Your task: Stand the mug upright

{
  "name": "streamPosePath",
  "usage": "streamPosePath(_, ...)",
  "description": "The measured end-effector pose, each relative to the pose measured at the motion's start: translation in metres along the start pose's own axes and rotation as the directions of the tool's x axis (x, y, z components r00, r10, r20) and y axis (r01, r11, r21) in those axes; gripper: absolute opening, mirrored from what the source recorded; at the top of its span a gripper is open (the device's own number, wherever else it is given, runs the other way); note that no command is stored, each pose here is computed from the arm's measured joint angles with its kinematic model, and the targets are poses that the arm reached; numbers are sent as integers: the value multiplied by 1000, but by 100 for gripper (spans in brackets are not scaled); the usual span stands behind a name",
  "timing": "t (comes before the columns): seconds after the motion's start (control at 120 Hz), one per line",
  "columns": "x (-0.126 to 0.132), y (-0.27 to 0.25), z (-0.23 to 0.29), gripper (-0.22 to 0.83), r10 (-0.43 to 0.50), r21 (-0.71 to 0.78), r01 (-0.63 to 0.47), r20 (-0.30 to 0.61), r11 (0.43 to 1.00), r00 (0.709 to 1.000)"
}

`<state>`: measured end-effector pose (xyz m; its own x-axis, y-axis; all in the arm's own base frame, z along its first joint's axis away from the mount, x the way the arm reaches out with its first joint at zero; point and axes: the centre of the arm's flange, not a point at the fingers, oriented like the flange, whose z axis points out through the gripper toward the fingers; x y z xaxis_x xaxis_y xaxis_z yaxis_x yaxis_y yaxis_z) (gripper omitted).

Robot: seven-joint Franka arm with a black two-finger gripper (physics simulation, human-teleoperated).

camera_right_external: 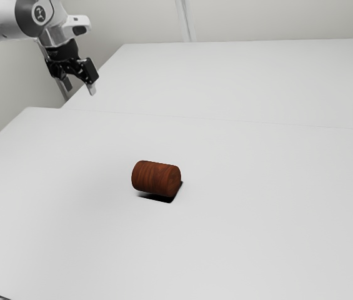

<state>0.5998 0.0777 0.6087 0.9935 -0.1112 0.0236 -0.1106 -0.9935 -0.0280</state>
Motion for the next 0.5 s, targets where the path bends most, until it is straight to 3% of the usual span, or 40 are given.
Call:
streamPosePath(0.2, 0, -2, 10, 60, 3, -39, -3, 14, 999, 1000)
streamPosePath(0.333, -9, 1, 45, 60, -16, -180, 28, 66, 983, 998)
streamPosePath(0.5, -29, -23, 90, 60, -101, -444, 154, 139, 883, 985)
